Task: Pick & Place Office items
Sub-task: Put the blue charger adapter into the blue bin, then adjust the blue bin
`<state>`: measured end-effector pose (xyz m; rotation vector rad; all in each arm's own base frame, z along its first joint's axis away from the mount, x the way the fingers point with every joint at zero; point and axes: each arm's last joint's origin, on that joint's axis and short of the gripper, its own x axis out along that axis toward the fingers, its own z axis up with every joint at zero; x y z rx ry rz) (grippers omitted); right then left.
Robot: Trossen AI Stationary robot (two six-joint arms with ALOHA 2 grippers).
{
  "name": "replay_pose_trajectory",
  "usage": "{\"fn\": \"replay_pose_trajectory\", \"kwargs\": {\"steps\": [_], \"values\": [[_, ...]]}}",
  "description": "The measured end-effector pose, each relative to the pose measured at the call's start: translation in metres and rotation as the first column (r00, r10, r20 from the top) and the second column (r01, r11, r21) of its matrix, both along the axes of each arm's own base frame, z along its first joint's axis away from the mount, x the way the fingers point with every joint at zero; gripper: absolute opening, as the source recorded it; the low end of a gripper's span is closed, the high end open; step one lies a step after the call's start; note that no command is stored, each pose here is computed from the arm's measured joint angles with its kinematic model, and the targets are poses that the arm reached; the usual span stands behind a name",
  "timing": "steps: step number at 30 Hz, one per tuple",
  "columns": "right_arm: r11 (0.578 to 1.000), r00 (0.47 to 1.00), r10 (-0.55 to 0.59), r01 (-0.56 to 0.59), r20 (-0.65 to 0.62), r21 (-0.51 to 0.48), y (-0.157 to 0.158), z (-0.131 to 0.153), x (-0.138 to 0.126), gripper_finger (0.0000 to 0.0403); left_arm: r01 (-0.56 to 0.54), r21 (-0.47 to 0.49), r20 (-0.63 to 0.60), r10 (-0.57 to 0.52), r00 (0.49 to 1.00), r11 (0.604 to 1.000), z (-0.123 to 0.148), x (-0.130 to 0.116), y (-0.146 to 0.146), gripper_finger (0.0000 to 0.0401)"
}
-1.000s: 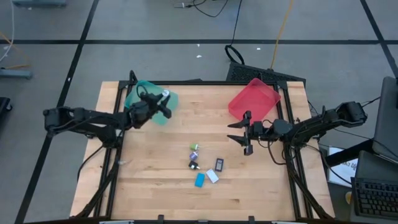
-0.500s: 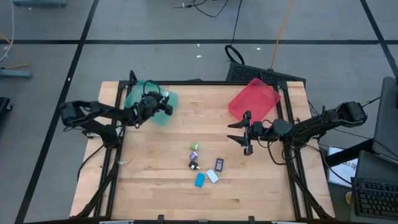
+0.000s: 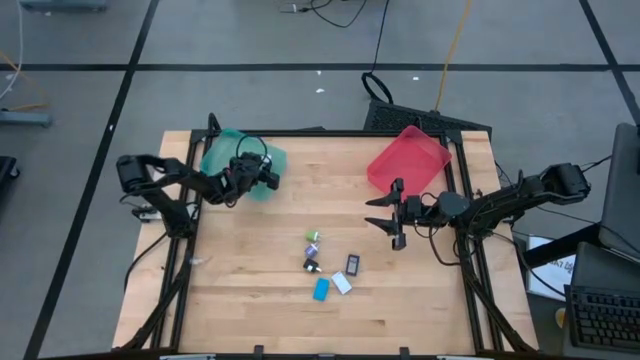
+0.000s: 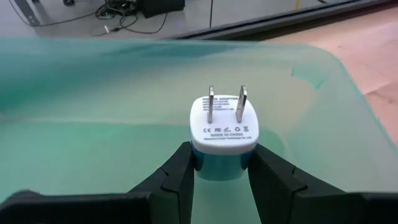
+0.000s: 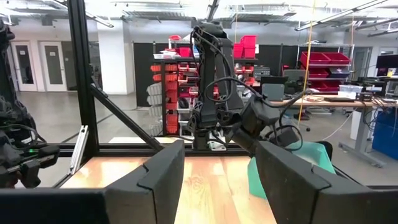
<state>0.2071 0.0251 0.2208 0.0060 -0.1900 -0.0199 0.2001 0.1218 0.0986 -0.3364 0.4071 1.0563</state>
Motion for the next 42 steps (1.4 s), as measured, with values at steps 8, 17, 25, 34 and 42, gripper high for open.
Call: {"fn": "replay_pose_trajectory", "kwargs": {"steps": [8, 17, 25, 34, 42], "values": [[1.000, 1.000, 0.000, 0.000, -0.002, 0.000, 0.000, 0.000, 0.000, 0.0187, -0.008, -0.006, 0.003, 0.008, 1.000, 1.000, -0.001, 0.000, 0.000, 0.0150], [1.000, 1.000, 0.000, 0.000, -0.002, 0.000, 0.000, 0.000, 0.000, 0.0187, -0.007, 0.012, -0.025, 0.007, 1.000, 1.000, -0.001, -0.001, 0.000, 0.0249], [1.000, 1.000, 0.000, 0.000, -0.003, 0.000, 0.000, 0.000, 0.000, 0.0187, 0.037, 0.065, 0.001, -0.037, 0.999, 0.997, 0.015, -0.001, -0.002, 0.0232], [1.000, 1.000, 0.000, 0.000, -0.012, -0.001, 0.000, -0.001, 0.000, 0.0187, 0.125, 0.240, 0.048, -0.140, 0.989, 0.963, 0.059, -0.001, -0.013, 0.0183], [1.000, 1.000, 0.001, -0.001, -0.012, 0.006, 0.000, -0.001, 0.000, 0.0187, 0.162, 0.247, 0.045, -0.178, 0.983, 0.955, 0.066, -0.003, -0.018, 0.0161]]}}
